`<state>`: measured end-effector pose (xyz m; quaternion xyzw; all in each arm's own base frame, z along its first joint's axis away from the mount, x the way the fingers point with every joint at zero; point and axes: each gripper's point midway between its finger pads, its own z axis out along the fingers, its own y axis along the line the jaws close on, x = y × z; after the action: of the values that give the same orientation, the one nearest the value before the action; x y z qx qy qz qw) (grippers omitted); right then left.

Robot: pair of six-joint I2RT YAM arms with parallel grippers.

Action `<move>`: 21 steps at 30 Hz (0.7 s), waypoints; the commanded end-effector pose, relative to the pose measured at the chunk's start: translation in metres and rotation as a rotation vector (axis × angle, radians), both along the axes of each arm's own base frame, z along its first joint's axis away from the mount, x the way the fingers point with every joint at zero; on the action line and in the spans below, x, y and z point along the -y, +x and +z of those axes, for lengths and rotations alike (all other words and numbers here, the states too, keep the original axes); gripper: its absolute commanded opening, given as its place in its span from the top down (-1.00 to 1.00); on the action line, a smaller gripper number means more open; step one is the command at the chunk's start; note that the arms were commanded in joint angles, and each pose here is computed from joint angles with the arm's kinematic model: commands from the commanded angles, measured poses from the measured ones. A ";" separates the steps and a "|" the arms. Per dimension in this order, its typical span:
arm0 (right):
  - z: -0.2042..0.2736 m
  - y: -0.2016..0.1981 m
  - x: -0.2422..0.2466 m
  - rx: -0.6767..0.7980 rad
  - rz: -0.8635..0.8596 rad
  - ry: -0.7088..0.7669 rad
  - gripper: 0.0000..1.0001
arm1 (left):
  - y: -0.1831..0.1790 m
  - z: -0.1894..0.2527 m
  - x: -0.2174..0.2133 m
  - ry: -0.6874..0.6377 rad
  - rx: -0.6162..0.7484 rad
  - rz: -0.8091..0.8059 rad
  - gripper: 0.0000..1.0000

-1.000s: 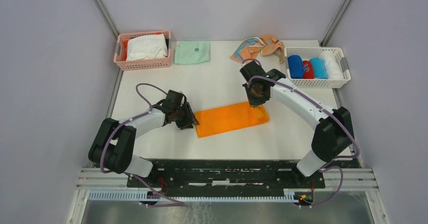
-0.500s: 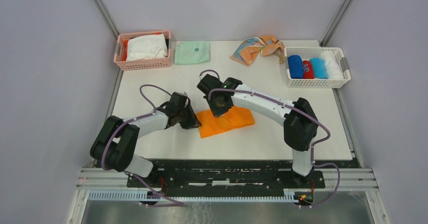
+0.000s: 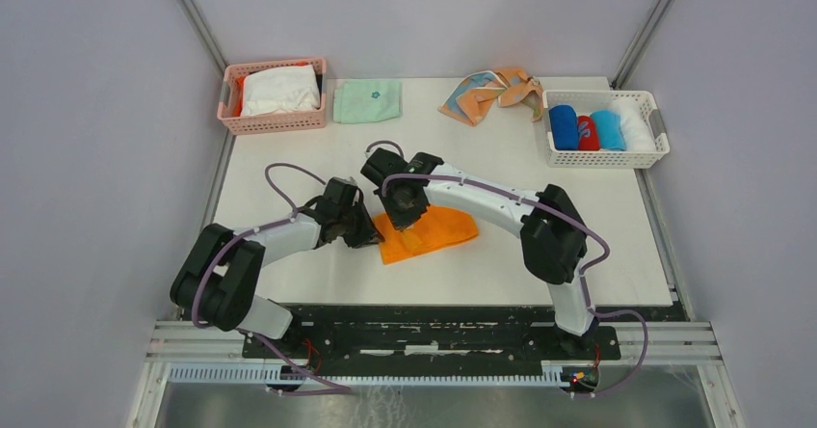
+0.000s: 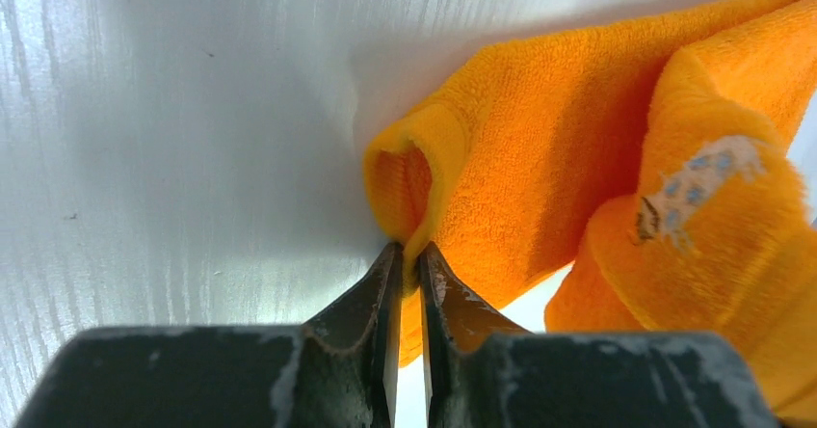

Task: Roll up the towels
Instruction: Fold the towel at the center of the board.

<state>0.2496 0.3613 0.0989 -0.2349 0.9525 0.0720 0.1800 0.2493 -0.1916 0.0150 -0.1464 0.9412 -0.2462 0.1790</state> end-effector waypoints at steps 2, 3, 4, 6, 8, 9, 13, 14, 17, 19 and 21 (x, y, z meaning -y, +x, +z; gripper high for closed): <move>-0.003 0.004 -0.026 -0.006 -0.004 0.080 0.87 | -0.005 -0.004 -0.007 0.022 -0.008 0.042 0.64; -0.005 0.005 -0.029 -0.007 -0.006 0.090 0.86 | -0.005 -0.005 -0.006 0.019 -0.008 0.041 0.64; -0.007 0.005 -0.032 -0.008 -0.006 0.101 0.85 | -0.006 -0.006 -0.007 0.019 -0.010 0.043 0.63; -0.011 0.006 -0.038 -0.015 -0.009 0.120 0.81 | -0.007 -0.006 -0.006 0.014 -0.010 0.045 0.64; -0.015 0.005 -0.043 -0.030 -0.008 0.136 0.73 | -0.008 -0.006 -0.007 0.015 -0.010 0.049 0.63; -0.018 0.006 -0.045 -0.034 -0.011 0.139 0.72 | -0.008 -0.006 -0.007 0.015 -0.009 0.050 0.63; -0.027 0.001 -0.049 -0.065 -0.006 0.147 0.59 | -0.009 -0.006 -0.009 0.020 -0.004 0.064 0.64; -0.028 -0.001 -0.048 -0.076 0.000 0.144 0.54 | -0.008 -0.005 -0.011 0.023 -0.001 0.072 0.64; -0.021 -0.010 -0.045 -0.096 0.026 0.162 0.43 | -0.009 -0.003 -0.018 0.047 0.011 0.100 0.60; -0.008 -0.014 -0.042 -0.090 0.047 0.190 0.31 | -0.008 0.000 -0.022 0.058 0.023 0.115 0.56; 0.006 -0.018 -0.037 -0.074 0.066 0.213 0.16 | -0.008 0.005 -0.025 0.067 0.035 0.126 0.51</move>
<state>0.2387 0.3956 0.0635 -0.2276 0.9536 0.1391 0.1396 0.2425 -0.1801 0.0163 -0.1686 0.9368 -0.2328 0.1993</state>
